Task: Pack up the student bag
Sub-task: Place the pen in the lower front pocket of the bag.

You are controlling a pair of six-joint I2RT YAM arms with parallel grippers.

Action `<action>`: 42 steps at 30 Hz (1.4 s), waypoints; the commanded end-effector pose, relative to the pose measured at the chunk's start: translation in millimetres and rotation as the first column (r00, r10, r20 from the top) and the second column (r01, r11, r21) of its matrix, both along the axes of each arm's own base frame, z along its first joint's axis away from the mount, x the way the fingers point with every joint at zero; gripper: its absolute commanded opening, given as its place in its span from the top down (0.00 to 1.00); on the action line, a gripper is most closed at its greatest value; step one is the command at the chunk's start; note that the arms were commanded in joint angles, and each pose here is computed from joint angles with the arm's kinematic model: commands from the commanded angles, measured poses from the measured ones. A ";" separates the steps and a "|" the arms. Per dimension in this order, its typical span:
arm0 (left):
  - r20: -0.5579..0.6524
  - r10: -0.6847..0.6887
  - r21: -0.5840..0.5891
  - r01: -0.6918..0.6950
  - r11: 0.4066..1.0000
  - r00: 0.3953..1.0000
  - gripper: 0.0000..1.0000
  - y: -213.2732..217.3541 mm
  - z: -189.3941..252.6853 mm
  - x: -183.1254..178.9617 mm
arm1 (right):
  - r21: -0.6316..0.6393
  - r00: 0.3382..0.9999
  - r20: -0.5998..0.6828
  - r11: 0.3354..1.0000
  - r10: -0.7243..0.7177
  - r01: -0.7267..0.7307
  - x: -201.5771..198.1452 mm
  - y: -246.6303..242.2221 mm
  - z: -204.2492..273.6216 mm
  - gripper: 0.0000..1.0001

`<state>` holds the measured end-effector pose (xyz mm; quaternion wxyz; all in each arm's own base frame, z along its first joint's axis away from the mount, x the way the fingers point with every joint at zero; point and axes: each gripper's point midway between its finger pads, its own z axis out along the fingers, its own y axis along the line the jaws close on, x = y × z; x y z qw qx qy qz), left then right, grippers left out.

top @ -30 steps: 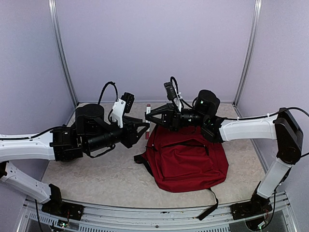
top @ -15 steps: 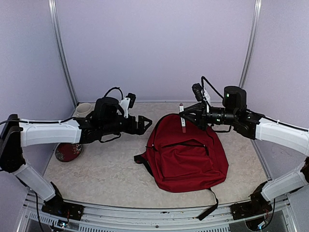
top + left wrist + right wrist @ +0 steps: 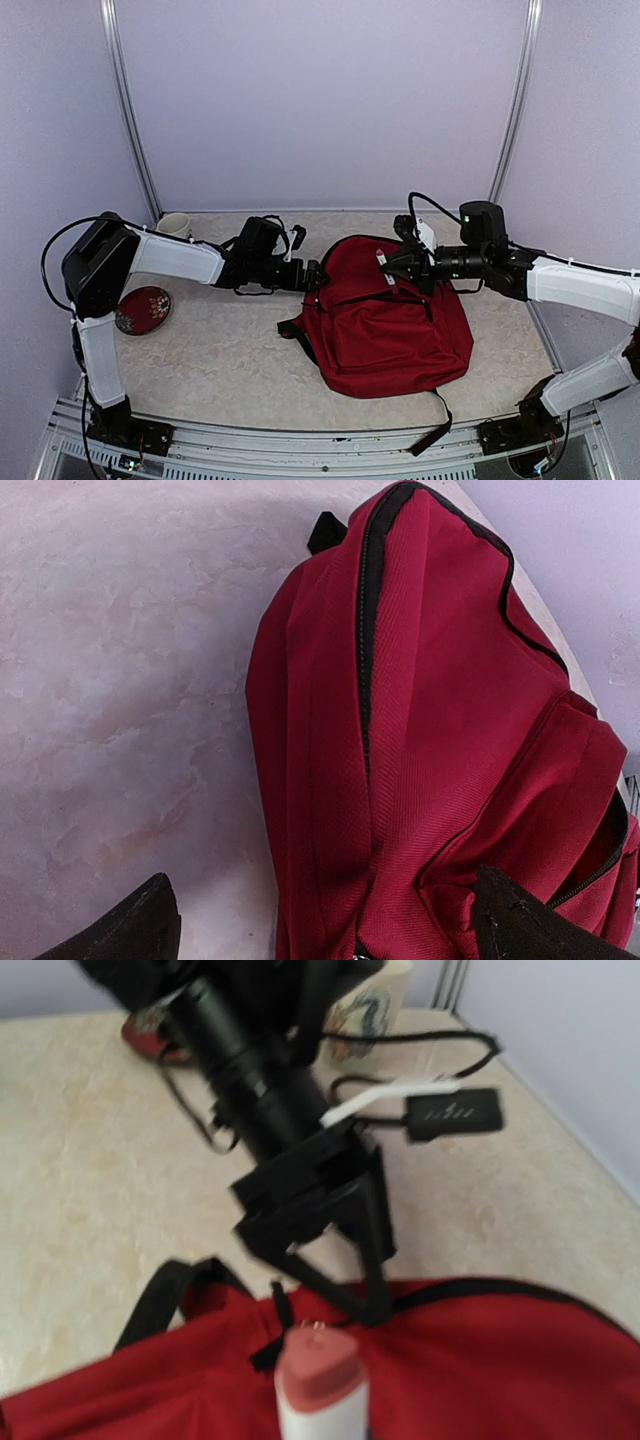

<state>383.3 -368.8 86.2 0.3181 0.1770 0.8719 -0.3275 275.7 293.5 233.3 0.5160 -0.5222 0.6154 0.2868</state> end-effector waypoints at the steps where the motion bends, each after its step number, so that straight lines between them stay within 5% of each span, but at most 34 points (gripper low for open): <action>1: -0.008 0.002 -0.060 -0.003 0.998 1.000 0.01 -4.8 11.0 11.5 | -0.068 0.998 0.010 0.996 0.063 -0.062 -1.3 0.0 -29.1 1.00; 8: -0.025 -0.034 -0.067 0.033 0.997 0.999 0.01 -17.4 -2.7 16.8 | -0.086 0.997 0.000 0.993 0.076 -0.076 8.0 6.5 -49.3 1.00; 18: -0.031 -0.065 -0.056 0.063 0.996 0.997 0.08 -29.8 -23.8 19.3 | -0.203 0.988 0.152 0.977 -0.030 0.060 38.6 -13.1 -52.0 1.00; 24: -0.036 -0.091 -0.070 0.088 0.994 0.995 0.30 -34.1 -26.9 15.7 | -0.221 0.989 0.141 0.972 -0.052 0.083 38.2 -19.2 -80.6 1.00; 33: -0.021 -0.100 -0.073 0.098 0.992 0.995 1.00 -32.8 -20.1 18.9 | -0.417 0.995 0.065 0.904 -0.069 0.090 40.8 -36.8 -115.1 1.00; 42: 0.002 -0.099 -0.067 0.099 0.993 0.995 1.00 -38.5 -12.3 19.4 | -0.703 0.986 -0.100 0.711 -0.136 0.027 20.2 -76.0 -161.6 0.84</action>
